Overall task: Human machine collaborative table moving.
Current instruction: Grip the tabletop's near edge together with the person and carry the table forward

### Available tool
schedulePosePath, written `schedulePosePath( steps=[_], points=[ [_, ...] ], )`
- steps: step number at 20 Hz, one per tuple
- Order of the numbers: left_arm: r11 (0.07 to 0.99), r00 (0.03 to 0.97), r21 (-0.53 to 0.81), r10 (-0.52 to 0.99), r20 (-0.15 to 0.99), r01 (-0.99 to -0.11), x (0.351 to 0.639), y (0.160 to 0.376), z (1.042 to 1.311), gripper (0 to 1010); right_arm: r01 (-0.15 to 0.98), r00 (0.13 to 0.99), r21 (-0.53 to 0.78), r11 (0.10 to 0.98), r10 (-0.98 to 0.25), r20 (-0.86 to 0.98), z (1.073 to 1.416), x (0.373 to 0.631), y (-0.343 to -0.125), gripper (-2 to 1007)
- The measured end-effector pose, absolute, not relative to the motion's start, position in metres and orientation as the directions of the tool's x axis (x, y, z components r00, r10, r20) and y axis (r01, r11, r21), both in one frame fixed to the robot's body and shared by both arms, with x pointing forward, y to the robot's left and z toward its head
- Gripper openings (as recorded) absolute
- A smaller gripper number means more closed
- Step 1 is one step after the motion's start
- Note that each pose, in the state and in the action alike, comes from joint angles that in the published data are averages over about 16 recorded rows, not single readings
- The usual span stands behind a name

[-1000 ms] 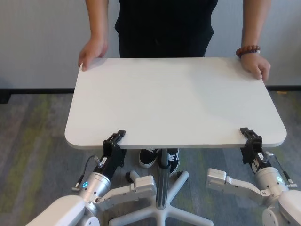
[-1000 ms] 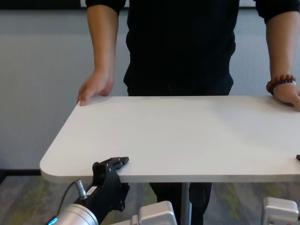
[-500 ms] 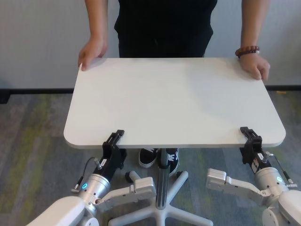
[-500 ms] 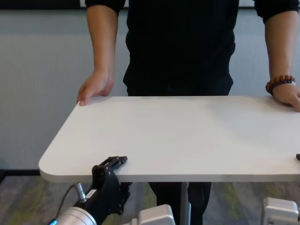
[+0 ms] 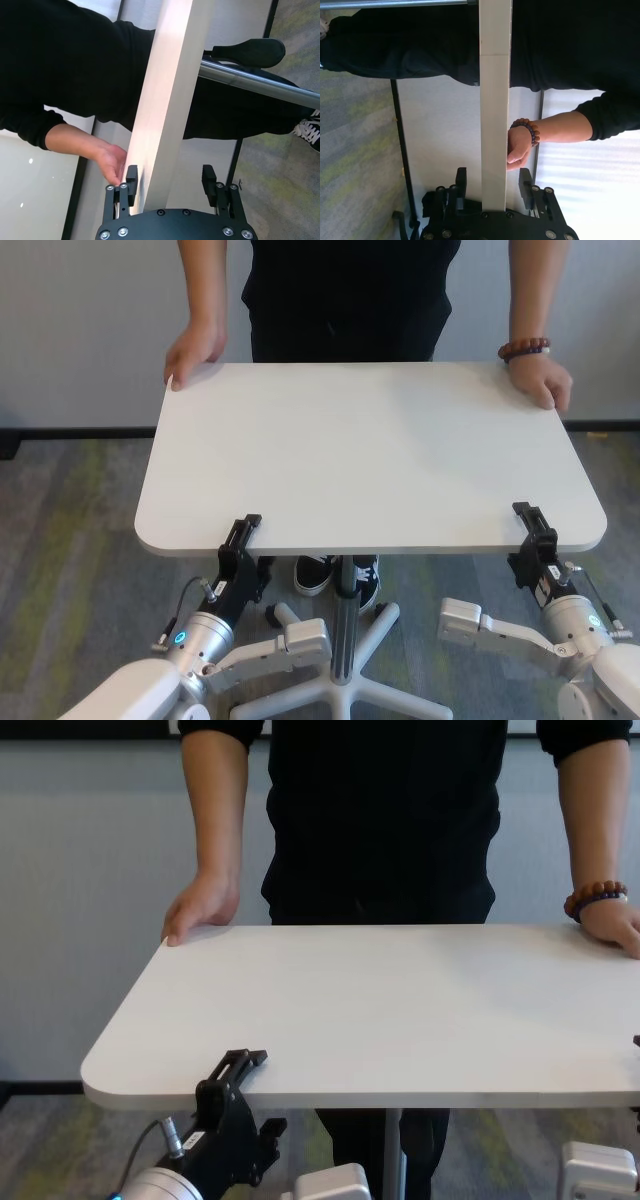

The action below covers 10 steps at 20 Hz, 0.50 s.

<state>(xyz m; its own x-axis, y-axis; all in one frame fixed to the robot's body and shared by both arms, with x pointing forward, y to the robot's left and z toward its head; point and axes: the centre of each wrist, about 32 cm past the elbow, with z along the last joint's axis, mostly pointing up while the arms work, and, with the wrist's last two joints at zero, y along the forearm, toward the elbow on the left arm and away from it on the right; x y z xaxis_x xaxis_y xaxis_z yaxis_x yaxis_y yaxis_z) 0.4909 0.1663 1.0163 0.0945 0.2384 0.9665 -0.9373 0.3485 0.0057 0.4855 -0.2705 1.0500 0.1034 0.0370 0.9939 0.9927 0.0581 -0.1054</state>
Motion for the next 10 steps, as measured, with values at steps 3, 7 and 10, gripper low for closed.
schedulePosePath(
  steps=[3,7,10],
  points=[
    [0.348,0.094,0.006,0.238,0.967,-0.937,0.4909,0.1663,1.0163,869,0.993,0.103,-0.105,0.058,0.037,0.994,1.05,0.4855,-0.2706,698],
    [0.348,0.093,0.005,0.237,0.967,-0.938,0.491,0.1665,1.0166,943,0.993,0.103,-0.105,0.058,0.037,0.994,1.0501,0.4855,-0.2706,818],
    [0.349,0.09,0.002,0.237,0.967,-0.937,0.4907,0.1671,1.0174,978,0.993,0.103,-0.105,0.06,0.039,0.994,1.0505,0.4852,-0.2705,892]
  ],
)
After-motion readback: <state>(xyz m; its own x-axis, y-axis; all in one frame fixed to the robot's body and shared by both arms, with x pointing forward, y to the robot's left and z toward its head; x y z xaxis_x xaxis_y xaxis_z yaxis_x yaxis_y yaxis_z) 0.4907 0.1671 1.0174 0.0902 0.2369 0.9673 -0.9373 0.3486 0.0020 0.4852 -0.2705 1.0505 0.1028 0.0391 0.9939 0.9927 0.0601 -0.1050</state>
